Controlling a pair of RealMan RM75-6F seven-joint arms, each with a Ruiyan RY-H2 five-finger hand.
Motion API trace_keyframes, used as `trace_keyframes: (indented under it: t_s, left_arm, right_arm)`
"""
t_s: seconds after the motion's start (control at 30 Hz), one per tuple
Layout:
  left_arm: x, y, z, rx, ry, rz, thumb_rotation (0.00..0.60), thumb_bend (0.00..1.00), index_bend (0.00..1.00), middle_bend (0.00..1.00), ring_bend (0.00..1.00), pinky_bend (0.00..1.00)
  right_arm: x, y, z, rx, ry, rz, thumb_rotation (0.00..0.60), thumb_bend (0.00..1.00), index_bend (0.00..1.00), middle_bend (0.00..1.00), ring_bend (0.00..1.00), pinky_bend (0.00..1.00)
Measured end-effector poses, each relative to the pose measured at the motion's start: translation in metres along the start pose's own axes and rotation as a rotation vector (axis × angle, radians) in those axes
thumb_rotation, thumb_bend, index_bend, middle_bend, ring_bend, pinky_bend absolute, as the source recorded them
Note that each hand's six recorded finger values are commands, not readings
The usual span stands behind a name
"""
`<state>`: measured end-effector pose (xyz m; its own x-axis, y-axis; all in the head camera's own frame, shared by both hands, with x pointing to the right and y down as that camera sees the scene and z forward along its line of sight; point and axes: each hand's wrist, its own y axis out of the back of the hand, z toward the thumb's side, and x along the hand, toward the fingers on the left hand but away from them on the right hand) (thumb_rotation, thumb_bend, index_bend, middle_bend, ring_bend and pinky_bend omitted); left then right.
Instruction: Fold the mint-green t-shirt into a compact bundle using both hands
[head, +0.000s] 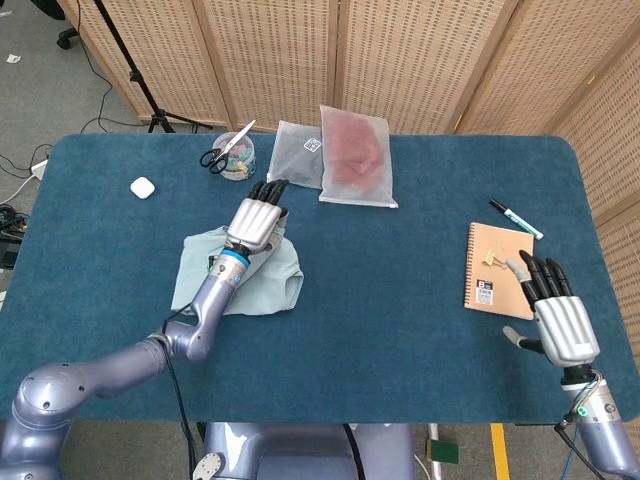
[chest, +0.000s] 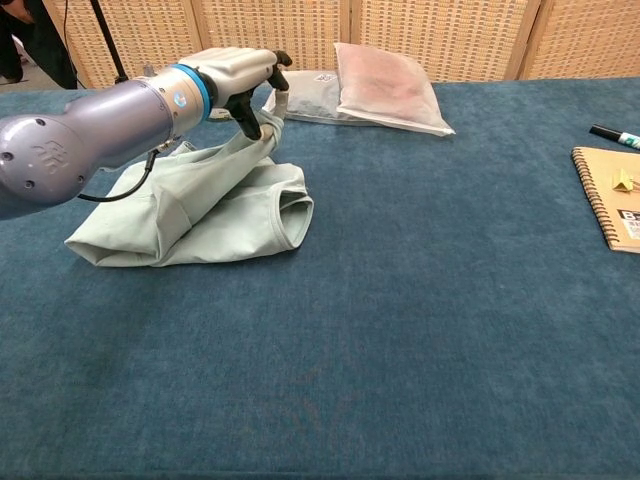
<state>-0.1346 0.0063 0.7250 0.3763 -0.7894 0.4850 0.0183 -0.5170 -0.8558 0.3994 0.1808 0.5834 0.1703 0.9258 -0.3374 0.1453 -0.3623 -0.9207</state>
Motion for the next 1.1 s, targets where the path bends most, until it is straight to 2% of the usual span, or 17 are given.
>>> trace_keyframes:
  t_s: [0.03,0.1,0.17,0.23,0.27,0.3,0.37,0.43,0.63,0.83,0.9,1.03,1.1]
  left_arm:
    - [0.002,-0.003,0.003,-0.003,-0.001,-0.003,0.600,0.54,0.83,0.00,0.00,0.00]
    - [0.004,-0.007,0.006,-0.007,-0.004,-0.008,0.600,0.50,0.70,0.00,0.00,0.00]
    - [0.005,-0.013,0.010,-0.012,-0.007,-0.020,0.600,0.40,0.36,0.00,0.00,0.00]
    - [0.006,-0.018,0.013,-0.019,-0.012,-0.034,0.600,0.28,0.11,0.00,0.00,0.00]
    - [0.006,-0.020,0.013,-0.023,-0.014,-0.038,0.600,0.21,0.03,0.00,0.00,0.00]
    - [0.005,-0.021,0.014,-0.027,-0.017,-0.039,0.600,0.17,0.00,0.00,0.00,0.00]
    - [0.004,-0.021,0.014,-0.038,-0.024,-0.034,0.600,0.07,0.00,0.00,0.00,0.00]
    - [0.003,-0.019,0.014,-0.058,-0.031,-0.023,0.600,0.04,0.00,0.00,0.00,0.00]
    - [-0.009,-0.004,0.008,-0.106,-0.080,0.040,0.600,0.04,0.00,0.00,0.00,0.00]
    - [-0.036,0.011,-0.022,-0.127,-0.139,0.118,0.600,0.09,0.00,0.00,0.00,0.00]
    - [-0.046,0.012,-0.033,-0.127,-0.164,0.129,0.600,0.11,0.04,0.00,0.00,0.00]
    - [-0.072,0.008,-0.060,-0.129,-0.218,0.123,0.600,0.13,0.25,0.00,0.00,0.00]
    - [-0.083,0.005,-0.074,-0.128,-0.233,0.115,0.600,0.14,0.30,0.00,0.00,0.00]
  right_arm:
    - [0.000,0.000,-0.001,0.001,-0.003,0.000,0.600,0.11,0.00,0.00,0.00,0.00]
    - [0.000,0.000,-0.002,0.001,-0.007,0.001,0.600,0.10,0.00,0.00,0.00,0.00]
    - [0.000,0.000,-0.003,0.001,-0.009,0.001,0.600,0.10,0.00,0.00,0.00,0.00]
    - [0.000,0.000,-0.003,0.001,-0.011,0.000,0.600,0.10,0.00,0.00,0.00,0.00]
    - [0.000,0.000,-0.003,0.001,-0.011,0.000,0.600,0.10,0.00,0.00,0.00,0.00]
    - [0.000,0.000,-0.003,0.002,-0.011,0.000,0.600,0.10,0.00,0.00,0.00,0.00]
    - [0.000,0.000,-0.003,0.001,-0.010,0.000,0.600,0.10,0.00,0.00,0.00,0.00]
    - [0.001,0.001,-0.003,0.002,-0.010,-0.001,0.600,0.10,0.00,0.00,0.00,0.00]
    - [0.001,0.000,-0.002,0.002,-0.009,0.001,0.600,0.10,0.00,0.00,0.00,0.00]
    - [0.002,-0.001,-0.001,0.004,-0.006,0.004,0.600,0.12,0.00,0.00,0.00,0.00]
    - [0.002,-0.002,0.000,0.005,-0.004,0.004,0.600,0.13,0.00,0.00,0.00,0.00]
    - [0.003,-0.003,0.001,0.011,0.001,0.006,0.600,0.13,0.00,0.00,0.00,0.00]
    - [0.003,-0.003,0.002,0.014,0.003,0.006,0.600,0.13,0.00,0.00,0.00,0.00]
